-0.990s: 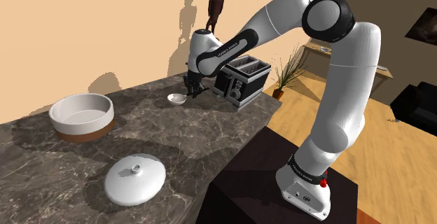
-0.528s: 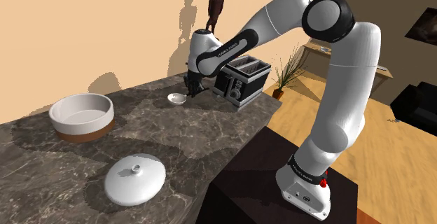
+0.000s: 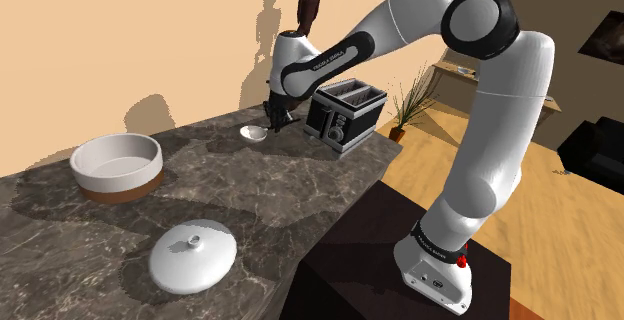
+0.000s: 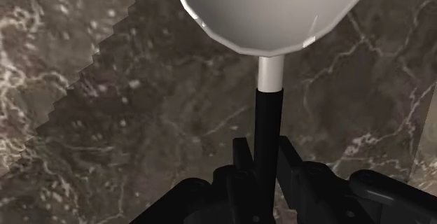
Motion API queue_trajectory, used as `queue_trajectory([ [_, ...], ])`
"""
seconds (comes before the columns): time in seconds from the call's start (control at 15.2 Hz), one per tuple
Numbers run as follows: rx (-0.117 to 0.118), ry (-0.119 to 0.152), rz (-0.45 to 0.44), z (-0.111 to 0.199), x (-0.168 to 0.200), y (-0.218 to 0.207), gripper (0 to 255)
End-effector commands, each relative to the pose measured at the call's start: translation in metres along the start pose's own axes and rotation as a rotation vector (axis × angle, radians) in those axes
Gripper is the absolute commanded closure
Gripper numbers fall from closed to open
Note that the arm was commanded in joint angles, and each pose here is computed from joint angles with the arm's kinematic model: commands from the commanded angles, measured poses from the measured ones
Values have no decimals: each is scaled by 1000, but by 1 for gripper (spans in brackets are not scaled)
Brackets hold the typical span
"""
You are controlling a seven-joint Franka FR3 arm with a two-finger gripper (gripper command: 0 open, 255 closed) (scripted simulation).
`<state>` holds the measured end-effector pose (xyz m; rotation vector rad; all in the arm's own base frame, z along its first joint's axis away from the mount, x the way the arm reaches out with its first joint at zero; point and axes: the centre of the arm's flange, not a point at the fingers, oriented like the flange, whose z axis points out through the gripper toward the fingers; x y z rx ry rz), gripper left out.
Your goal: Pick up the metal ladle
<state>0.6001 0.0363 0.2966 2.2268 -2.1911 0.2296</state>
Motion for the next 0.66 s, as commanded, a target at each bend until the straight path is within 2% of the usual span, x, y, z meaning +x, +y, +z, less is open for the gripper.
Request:
queue_trajectory([
  [0.0,0,0,0,-10,1,-1,255],
  [0.46,0,0,0,-47,5,-4,255],
  [0.59,0,0,0,-48,5,-4,255],
])
